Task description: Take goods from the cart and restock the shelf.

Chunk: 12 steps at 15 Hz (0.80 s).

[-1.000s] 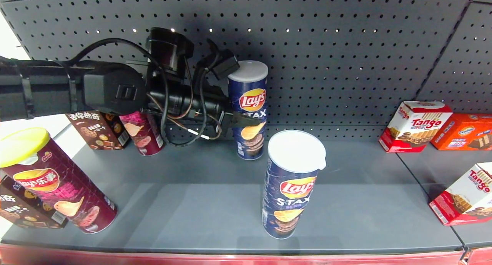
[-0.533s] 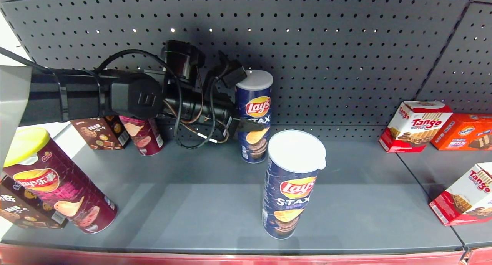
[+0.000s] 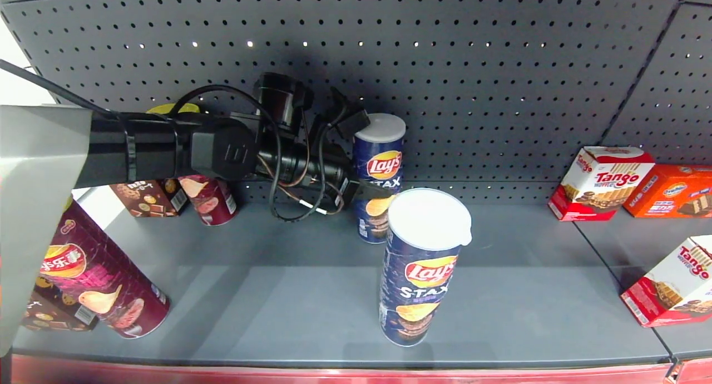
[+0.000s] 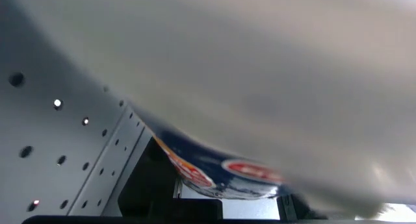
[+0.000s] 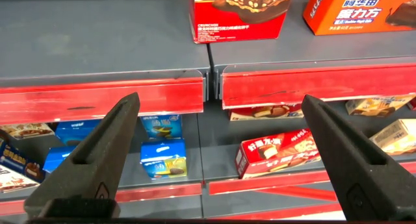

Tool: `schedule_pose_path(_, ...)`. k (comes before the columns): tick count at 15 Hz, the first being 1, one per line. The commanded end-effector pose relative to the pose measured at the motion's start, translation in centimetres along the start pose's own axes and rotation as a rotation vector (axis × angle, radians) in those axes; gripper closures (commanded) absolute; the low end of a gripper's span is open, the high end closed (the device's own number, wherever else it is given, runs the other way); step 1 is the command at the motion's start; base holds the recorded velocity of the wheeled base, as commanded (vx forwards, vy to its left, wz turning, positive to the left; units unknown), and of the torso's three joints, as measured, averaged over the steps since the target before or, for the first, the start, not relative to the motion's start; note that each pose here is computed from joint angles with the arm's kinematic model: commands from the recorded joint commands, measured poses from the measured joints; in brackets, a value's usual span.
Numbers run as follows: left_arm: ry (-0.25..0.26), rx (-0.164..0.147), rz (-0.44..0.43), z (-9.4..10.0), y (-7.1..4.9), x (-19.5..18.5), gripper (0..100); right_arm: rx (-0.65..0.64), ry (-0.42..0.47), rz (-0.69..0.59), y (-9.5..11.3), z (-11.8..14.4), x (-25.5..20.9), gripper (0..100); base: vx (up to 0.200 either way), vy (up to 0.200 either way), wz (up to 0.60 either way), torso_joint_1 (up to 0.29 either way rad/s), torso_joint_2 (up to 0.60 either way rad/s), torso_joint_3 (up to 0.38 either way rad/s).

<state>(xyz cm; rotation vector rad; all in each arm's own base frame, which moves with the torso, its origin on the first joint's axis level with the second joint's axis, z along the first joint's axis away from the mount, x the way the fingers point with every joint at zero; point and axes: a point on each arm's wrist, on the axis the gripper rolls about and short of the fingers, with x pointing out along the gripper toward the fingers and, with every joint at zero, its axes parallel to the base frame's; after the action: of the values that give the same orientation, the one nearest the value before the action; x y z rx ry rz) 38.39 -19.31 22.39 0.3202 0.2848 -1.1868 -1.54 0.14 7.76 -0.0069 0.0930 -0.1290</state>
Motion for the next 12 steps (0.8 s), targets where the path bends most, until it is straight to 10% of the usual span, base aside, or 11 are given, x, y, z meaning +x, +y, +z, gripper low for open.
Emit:
schedule_pose_path(1,0.007,-0.004,-0.009,-0.3,-0.1,0.5,100,-0.001,0.001,0.001,0.0,0.0,0.0,0,0.0,0.0,0.0,0.0,0.0,0.0)
schedule_pose_path(5,0.006,0.013,-0.014,-0.7,0.0,1.3,100,-0.001,0.001,0.001,0.0,0.0,0.0,0,0.0,0.0,0.0,0.0,0.0,0.0)
schedule_pose_path(6,0.005,0.029,-0.014,-0.7,0.0,1.3,0,-0.001,0.001,-0.001,0.0,0.0,0.0,0,0.0,0.0,0.0,0.0,0.0,0.0)
schedule_pose_path(12,-0.014,0.053,0.006,0.9,-1.8,-2.3,0,-0.001,0.001,0.001,0.0,0.0,0.0,0,0.0,0.0,0.0,0.0,0.0,0.0)
